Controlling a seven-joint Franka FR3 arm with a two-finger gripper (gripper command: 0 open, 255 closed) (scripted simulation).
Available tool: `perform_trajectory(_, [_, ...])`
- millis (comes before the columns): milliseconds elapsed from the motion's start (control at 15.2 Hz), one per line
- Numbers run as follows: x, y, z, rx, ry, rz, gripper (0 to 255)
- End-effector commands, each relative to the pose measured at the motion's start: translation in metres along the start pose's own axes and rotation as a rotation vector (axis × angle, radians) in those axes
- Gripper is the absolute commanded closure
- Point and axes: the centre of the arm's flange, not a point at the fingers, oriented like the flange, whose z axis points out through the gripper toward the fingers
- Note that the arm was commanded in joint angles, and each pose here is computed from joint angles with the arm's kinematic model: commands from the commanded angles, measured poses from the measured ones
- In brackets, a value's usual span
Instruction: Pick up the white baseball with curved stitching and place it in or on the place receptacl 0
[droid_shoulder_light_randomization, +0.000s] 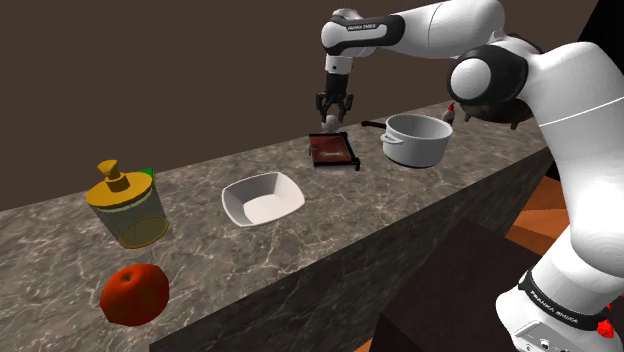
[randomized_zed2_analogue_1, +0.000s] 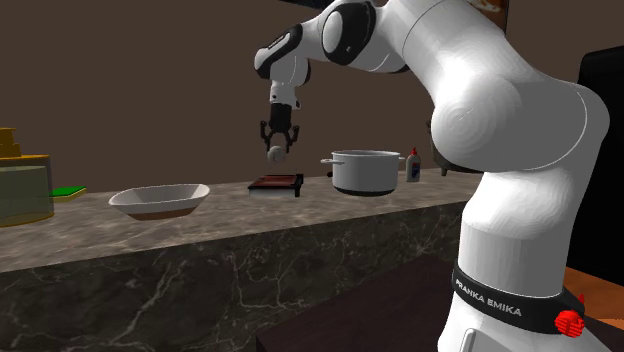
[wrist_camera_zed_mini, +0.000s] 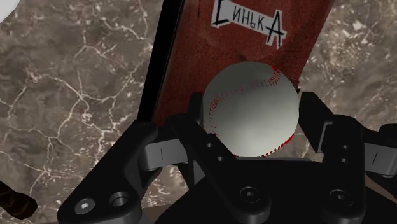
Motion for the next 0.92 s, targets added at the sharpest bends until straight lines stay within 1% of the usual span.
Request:
perform_trajectory(0, [0.003, 0.001, 0.010, 0.000, 0.001, 0.000, 255])
perform_trajectory(528, [0.007, 0.006, 0.052, 0.000, 0.001, 0.000, 255])
perform_trajectory(858, [0.007, 0.006, 0.054, 0.000, 0.001, 0.000, 255])
